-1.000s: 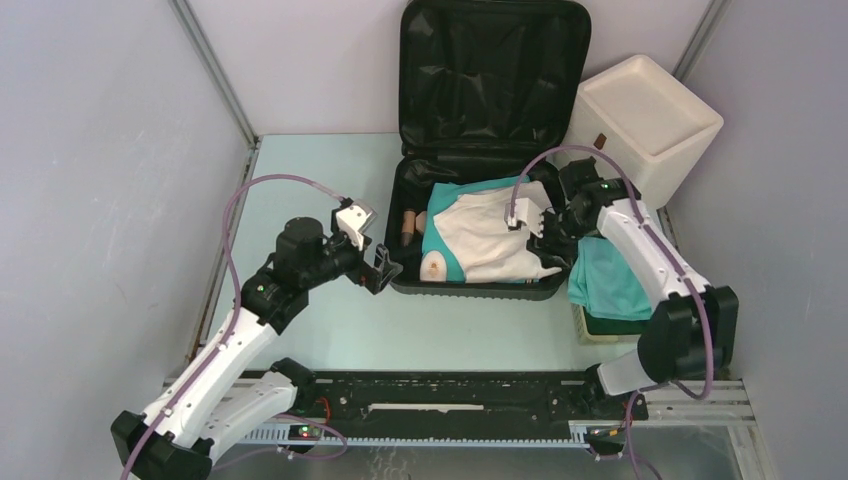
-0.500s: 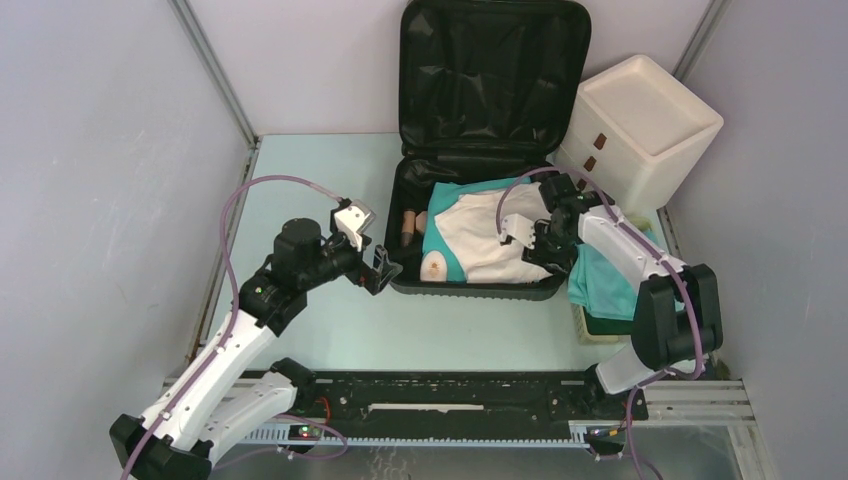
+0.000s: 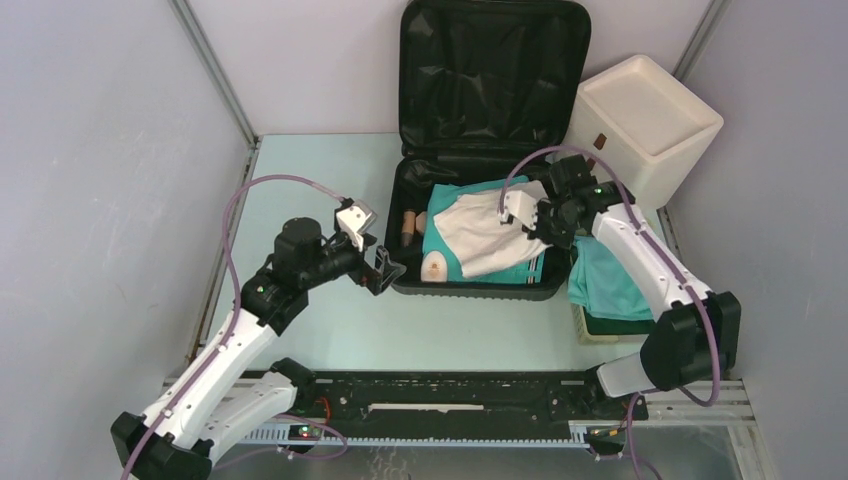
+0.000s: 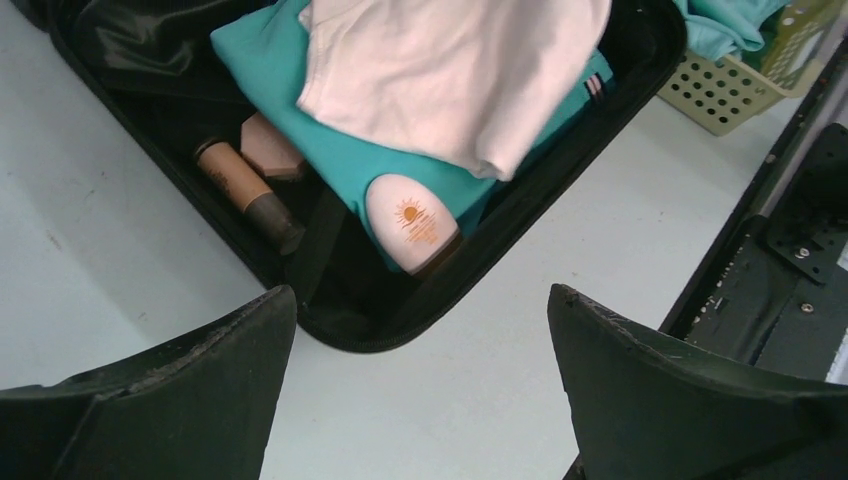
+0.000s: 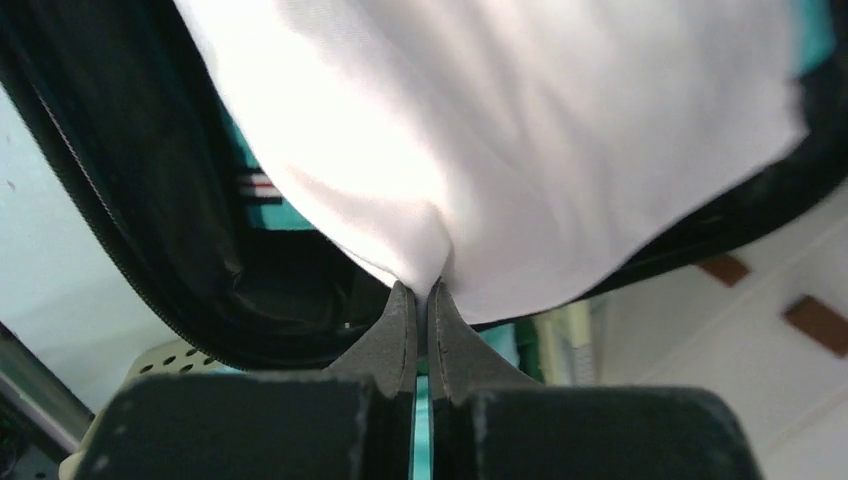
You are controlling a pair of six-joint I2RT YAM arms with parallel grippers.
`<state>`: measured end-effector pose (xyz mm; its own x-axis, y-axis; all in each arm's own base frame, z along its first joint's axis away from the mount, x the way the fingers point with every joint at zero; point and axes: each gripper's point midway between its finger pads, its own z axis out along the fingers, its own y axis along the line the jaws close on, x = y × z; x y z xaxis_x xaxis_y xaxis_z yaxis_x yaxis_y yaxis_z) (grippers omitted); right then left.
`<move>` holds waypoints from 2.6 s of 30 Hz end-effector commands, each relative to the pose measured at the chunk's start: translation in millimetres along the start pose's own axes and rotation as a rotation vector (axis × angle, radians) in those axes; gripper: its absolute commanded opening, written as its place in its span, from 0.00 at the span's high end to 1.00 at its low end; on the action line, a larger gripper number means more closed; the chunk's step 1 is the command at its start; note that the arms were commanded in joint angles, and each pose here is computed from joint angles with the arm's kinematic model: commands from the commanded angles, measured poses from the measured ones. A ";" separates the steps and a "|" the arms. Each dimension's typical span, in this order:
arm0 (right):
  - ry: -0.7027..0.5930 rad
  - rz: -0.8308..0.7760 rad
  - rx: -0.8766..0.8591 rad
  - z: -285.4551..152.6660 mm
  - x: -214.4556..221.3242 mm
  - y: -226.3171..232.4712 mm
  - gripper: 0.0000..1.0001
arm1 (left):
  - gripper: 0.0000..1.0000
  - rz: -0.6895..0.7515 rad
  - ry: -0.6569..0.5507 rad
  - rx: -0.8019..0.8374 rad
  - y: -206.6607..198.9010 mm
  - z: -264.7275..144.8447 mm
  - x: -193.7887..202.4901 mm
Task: Open, take out, and arrange the luggage
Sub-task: Pick up the clothes from the opened luggage, then pass from the right arm to the left
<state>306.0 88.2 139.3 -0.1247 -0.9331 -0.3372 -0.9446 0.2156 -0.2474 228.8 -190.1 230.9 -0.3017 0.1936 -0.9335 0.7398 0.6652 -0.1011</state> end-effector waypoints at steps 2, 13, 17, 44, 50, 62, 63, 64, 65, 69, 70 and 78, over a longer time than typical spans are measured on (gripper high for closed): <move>-0.172 0.046 0.048 -40.3 -36.5 -18.4 1.00 | 0.00 0.006 -0.050 0.117 -17.7 6.8 -0.2; -0.316 0.211 0.007 -53.6 -63.5 -41.2 1.00 | 0.00 0.271 -0.272 0.257 -73.5 18.5 -32.4; -0.378 0.253 -0.043 -54.9 -69.1 -37.7 1.00 | 0.00 0.488 -0.304 0.212 -87.4 41.2 -45.8; -0.536 0.352 -0.158 -55.4 -73.5 -18.2 1.00 | 0.01 0.573 -0.139 0.176 -91.0 244.7 -21.3; -0.566 0.364 -0.174 -59.0 -73.8 -12.1 1.00 | 0.29 0.552 -0.046 0.136 -79.8 261.3 -7.7; -0.802 0.439 -0.216 -104.5 -73.3 13.7 0.46 | 1.00 0.714 -0.034 0.180 -51.2 206.4 -75.1; -0.833 0.436 -0.208 -111.1 -72.2 16.8 0.39 | 1.00 0.728 -0.035 0.190 -48.9 200.0 -84.5; -0.859 0.430 -0.196 -117.1 -70.6 19.9 0.34 | 1.00 0.738 -0.026 0.199 -46.0 194.2 -91.4; -0.884 0.424 -0.179 -122.8 -68.9 21.9 0.30 | 1.00 0.757 -0.026 0.207 -44.7 188.5 -101.7; -0.946 0.400 -0.121 -134.9 -60.9 31.9 0.17 | 1.00 0.785 0.021 0.280 -50.7 166.0 -126.3; -0.949 0.385 -0.104 -135.5 -58.7 33.9 0.16 | 1.00 0.793 0.022 0.294 -53.4 160.8 -133.9; -0.958 0.024 0.086 -150.6 -62.7 40.3 0.00 | 1.00 0.781 -0.008 0.355 -71.4 119.2 -168.7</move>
<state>231.4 109.6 266.7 -0.0519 -0.2692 -0.9617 -0.9366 0.3472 -0.0466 331.4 -367.1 305.0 0.3081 0.5670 -0.7639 0.8846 0.1248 0.4494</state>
